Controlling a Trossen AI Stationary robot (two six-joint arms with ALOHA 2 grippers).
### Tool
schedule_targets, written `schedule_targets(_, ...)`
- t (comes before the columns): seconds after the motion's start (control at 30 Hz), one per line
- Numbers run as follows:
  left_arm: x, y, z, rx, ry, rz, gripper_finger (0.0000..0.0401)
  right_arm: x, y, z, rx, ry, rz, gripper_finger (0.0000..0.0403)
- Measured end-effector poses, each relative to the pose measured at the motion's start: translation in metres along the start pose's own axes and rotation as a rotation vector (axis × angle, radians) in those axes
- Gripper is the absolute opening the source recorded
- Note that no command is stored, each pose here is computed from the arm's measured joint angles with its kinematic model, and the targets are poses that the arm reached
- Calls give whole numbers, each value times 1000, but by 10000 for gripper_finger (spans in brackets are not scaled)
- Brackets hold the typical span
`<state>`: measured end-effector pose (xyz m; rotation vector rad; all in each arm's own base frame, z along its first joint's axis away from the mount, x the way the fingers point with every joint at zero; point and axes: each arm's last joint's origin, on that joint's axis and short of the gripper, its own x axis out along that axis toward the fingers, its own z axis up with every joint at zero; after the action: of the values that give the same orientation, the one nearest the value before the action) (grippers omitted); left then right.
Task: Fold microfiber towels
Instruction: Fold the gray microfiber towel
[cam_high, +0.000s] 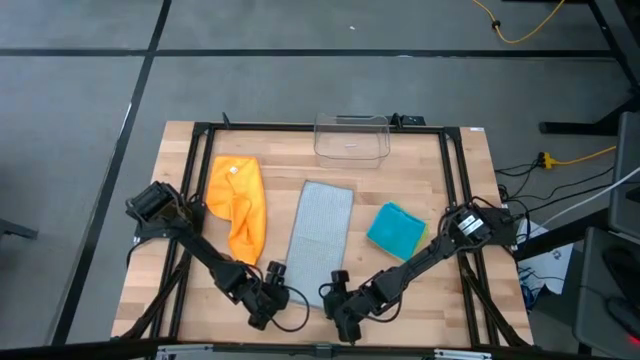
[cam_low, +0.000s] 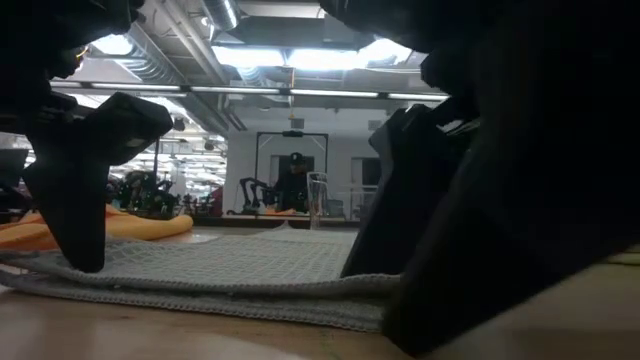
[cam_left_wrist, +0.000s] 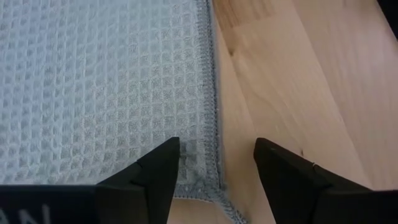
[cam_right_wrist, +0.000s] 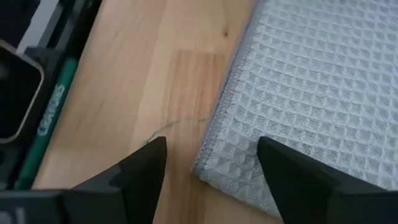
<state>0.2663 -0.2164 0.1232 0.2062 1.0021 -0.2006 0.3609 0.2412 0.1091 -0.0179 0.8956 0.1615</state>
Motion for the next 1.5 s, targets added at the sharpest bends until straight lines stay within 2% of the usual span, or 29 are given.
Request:
schedule_targets(0.17, 2, 6, 0, -37, 23, -11, 197, 2, -4, 0, 76, 9, -14, 216)
schedule_targets(0.3, 7, 12, 0, -51, 43, -7, 172, 3, -5, 0, 77, 10, -24, 174)
schedule_targets(0.53, 10, 22, 2, -78, 53, 15, 108, 3, -6, -1, 104, 13, -30, 108)
schedule_targets(0.83, 15, 22, -1, -116, 71, 17, 10, 3, -6, -1, 146, 3, -43, 56)
schedule_targets(1.0, 9, 17, 6, -117, 67, 7, 2, 3, -5, 2, 210, -1, -49, 12)
schedule_targets(1.23, -20, 7, 27, -166, 72, -54, 0, -9, 11, 21, 185, 23, -70, 8)
schedule_targets(1.4, -27, -6, 30, -231, 58, -73, 0, -24, 26, 33, 218, 11, -126, 8)
schedule_targets(1.5, -33, -16, 33, -258, 33, -86, 0, -32, 38, 41, 231, -22, -101, 8)
